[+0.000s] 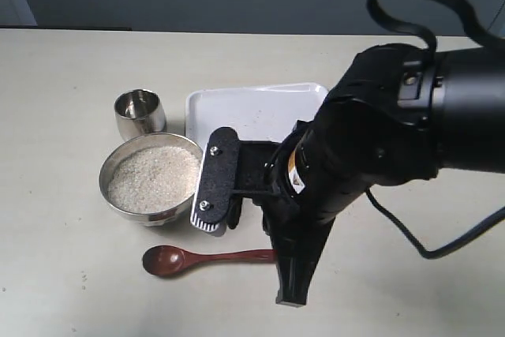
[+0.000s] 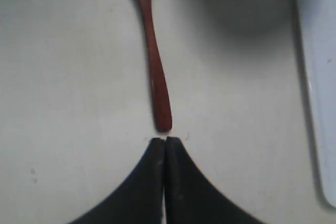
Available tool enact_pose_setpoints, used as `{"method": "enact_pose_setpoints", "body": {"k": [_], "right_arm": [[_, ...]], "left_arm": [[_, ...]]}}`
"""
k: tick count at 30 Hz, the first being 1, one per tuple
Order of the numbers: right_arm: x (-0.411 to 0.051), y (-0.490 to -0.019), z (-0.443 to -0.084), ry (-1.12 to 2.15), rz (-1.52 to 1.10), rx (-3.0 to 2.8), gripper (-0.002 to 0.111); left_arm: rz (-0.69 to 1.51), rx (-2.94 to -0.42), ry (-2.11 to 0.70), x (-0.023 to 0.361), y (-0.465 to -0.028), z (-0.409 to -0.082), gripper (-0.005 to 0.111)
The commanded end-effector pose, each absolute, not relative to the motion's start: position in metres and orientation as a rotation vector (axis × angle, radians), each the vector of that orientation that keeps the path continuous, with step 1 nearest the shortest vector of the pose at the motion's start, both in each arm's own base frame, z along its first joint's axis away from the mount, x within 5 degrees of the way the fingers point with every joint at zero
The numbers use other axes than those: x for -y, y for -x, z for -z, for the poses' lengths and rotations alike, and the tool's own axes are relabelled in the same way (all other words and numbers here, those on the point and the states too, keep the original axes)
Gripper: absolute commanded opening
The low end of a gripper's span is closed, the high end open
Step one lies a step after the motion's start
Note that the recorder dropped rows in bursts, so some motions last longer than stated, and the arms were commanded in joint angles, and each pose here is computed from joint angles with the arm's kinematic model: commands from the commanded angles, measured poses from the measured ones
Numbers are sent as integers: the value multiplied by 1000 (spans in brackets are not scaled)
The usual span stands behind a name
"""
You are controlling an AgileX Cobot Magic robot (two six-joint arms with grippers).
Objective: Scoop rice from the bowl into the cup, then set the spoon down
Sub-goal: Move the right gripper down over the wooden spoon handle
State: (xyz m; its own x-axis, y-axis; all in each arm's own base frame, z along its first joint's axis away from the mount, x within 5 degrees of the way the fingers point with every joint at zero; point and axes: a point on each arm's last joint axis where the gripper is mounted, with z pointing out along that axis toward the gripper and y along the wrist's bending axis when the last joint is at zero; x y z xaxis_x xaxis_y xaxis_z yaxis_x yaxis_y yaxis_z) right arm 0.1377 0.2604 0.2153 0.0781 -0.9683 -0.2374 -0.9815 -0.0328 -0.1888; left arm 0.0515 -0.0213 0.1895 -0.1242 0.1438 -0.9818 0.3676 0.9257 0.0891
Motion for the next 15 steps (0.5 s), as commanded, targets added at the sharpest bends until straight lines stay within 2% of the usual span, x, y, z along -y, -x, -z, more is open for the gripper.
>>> {"method": "enact_pose_setpoints", "body": {"k": [1,4,6,7,8,11,15], "right_arm": [[-271,-142,-206,2032,-80,-1924,-1],[-273,-143,-199,2021,-80,-1971,1],[-274,-143,-195,2017,-93,-1988,12],[-275,-142,-195,2010,-103,-1992,18],[-277,-142,-195,1991,-129,-2001,31],[-280,-142,-196,1953,-170,-2007,58],[-282,-143,-190,1958,-162,-2001,61]], "left_arm": [[204,-1679,-387,21,-51,-192,1],[204,-1679,-387,21,-51,-192,1],[204,-1679,-387,21,-51,-192,1],[204,-1679,-387,21,-51,-192,1],[204,-1679,-387,21,-51,-192,1],[204,-1679,-387,21,-51,-192,1],[204,-1679,-387,21,-51,-192,1]]}}
